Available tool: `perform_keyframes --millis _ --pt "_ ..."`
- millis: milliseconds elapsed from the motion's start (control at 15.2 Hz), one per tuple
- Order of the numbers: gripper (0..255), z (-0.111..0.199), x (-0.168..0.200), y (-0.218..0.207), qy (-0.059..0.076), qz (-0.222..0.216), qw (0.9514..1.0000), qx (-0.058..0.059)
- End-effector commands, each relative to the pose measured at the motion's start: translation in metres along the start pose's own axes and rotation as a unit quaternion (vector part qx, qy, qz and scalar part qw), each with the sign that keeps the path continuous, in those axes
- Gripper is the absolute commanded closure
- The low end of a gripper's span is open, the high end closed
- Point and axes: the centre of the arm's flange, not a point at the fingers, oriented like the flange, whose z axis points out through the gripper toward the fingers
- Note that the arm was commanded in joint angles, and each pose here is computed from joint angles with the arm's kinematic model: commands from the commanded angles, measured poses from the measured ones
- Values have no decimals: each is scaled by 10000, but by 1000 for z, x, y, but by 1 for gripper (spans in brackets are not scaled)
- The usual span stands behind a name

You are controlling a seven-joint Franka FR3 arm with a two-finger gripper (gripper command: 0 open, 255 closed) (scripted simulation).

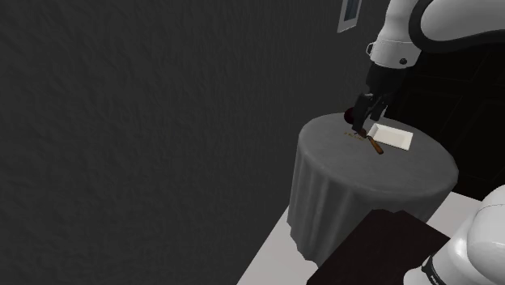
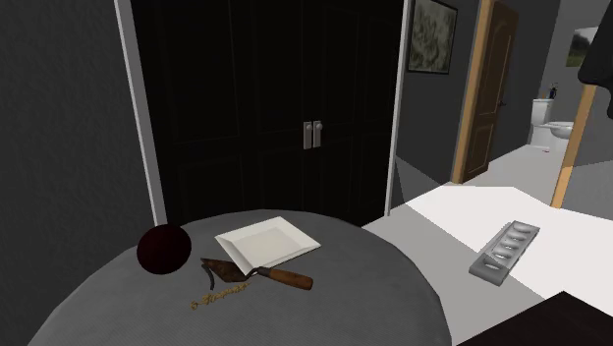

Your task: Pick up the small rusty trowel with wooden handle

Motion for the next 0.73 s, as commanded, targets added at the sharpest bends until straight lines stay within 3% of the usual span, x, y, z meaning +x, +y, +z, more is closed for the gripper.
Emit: perform_keyframes --millis 0,660 --pt "0 0 0 0 0 0 10000 0" --pt "0 67 32 106 263 537 9982 9"
